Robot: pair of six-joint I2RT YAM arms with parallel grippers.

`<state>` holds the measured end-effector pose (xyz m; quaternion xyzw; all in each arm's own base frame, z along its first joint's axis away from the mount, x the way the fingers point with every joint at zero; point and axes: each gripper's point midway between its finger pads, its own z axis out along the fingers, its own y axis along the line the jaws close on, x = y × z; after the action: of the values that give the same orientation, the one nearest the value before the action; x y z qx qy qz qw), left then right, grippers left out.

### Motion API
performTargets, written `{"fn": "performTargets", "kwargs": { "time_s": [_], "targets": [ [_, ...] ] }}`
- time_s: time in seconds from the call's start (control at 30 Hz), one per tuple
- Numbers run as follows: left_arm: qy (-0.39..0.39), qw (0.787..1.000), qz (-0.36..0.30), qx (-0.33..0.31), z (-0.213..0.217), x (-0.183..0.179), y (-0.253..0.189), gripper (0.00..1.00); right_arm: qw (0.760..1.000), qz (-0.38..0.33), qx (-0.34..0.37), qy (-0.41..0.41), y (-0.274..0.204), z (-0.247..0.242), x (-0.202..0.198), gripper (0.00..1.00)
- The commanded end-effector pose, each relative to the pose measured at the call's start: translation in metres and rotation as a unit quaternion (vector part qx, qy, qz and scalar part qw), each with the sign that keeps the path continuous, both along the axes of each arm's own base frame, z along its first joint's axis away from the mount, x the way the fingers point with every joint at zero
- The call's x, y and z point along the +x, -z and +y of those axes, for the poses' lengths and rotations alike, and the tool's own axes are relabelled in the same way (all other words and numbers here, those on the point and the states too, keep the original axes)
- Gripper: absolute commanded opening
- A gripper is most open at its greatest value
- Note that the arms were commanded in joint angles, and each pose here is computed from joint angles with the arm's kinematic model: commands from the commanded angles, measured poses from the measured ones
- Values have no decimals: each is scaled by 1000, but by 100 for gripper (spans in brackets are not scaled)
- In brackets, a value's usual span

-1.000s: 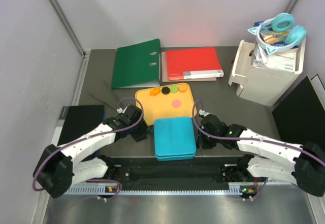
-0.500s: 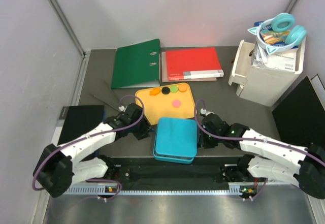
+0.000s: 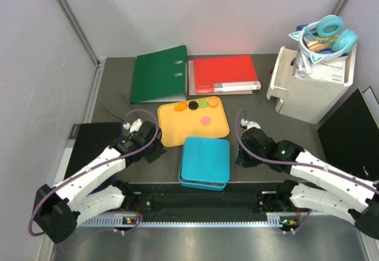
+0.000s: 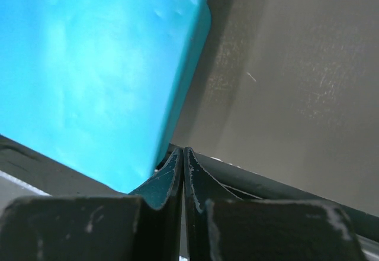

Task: Pack the cookies

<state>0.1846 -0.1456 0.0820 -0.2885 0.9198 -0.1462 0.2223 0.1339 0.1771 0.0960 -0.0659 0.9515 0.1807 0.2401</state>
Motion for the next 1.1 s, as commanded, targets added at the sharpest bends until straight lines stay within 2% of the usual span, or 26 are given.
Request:
{"fn": "performTargets", "kwargs": {
  "time_s": [0.0,0.07,0.1,0.17,0.33,0.43,0.57,0.63,0.77,0.83,1.07],
  "targets": [
    [8,1000,-24,15,12,-3,-25,39,996,-71,50,3,-59,26,33,0],
    [28,999,-28,5,10,-8,-28,29,997,-71,42,-4,-63,37,43,0],
    [48,999,-20,0,7,-14,-26,13,995,-84,53,-6,-80,46,51,0],
    [69,997,-16,-5,5,-22,-24,0,996,-79,45,-11,-81,55,63,0],
    [120,993,3,-7,6,-44,-22,0,994,-85,67,-20,-99,76,89,0],
    [156,988,1,-19,1,-52,-25,0,996,-60,59,-38,-83,87,91,0],
    [221,972,46,-60,-17,-74,-17,0,995,-30,75,-56,-61,101,86,0],
    [241,967,47,-69,-24,-76,-16,0,995,-24,79,-59,-56,103,85,0],
    [309,943,43,-114,-46,-86,-18,0,992,-12,97,-74,-52,109,78,0],
    [345,924,45,-159,-63,-92,-23,0,992,-11,99,-78,-51,110,77,0],
    [419,887,64,-182,-87,-106,-18,0,992,-1,99,-82,-42,108,71,0]
  ]
}}
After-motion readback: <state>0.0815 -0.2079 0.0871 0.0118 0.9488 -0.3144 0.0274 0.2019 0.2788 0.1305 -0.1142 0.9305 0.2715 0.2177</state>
